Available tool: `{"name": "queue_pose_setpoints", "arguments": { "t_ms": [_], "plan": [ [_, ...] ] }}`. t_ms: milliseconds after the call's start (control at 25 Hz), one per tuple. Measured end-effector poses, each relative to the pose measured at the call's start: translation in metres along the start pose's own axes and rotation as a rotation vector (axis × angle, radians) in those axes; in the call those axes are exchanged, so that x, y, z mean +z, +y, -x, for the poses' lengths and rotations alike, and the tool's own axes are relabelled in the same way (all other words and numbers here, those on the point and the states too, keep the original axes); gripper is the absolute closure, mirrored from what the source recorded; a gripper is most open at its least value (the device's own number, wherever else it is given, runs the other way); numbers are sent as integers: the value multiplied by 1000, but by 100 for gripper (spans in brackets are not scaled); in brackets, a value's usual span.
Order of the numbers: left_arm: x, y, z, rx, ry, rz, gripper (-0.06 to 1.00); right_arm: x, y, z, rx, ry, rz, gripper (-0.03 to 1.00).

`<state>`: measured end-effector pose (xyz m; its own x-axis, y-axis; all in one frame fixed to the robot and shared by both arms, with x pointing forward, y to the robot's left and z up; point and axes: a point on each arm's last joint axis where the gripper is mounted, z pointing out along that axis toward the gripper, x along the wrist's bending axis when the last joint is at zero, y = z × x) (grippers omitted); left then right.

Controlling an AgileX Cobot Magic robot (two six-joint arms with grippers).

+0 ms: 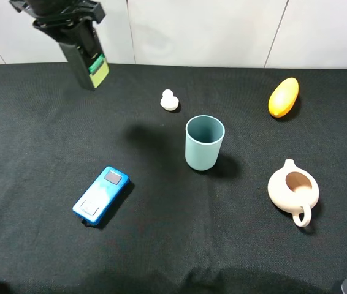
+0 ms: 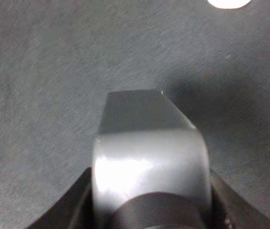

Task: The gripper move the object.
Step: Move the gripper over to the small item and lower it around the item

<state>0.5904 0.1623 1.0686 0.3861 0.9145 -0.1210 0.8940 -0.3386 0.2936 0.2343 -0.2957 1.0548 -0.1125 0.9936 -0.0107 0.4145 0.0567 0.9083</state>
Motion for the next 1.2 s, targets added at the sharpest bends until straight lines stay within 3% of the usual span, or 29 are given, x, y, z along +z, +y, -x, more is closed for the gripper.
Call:
{"name": "queue_pose_setpoints", "arguments": {
  "t_ms": [680,1200],
  "plan": [
    [38,40,92,172,-74,62,46,0,0,0,0,0,0,27],
    [83,55,133,201,-88,117,46,0,0,0,0,0,0,27]
  ]
}}
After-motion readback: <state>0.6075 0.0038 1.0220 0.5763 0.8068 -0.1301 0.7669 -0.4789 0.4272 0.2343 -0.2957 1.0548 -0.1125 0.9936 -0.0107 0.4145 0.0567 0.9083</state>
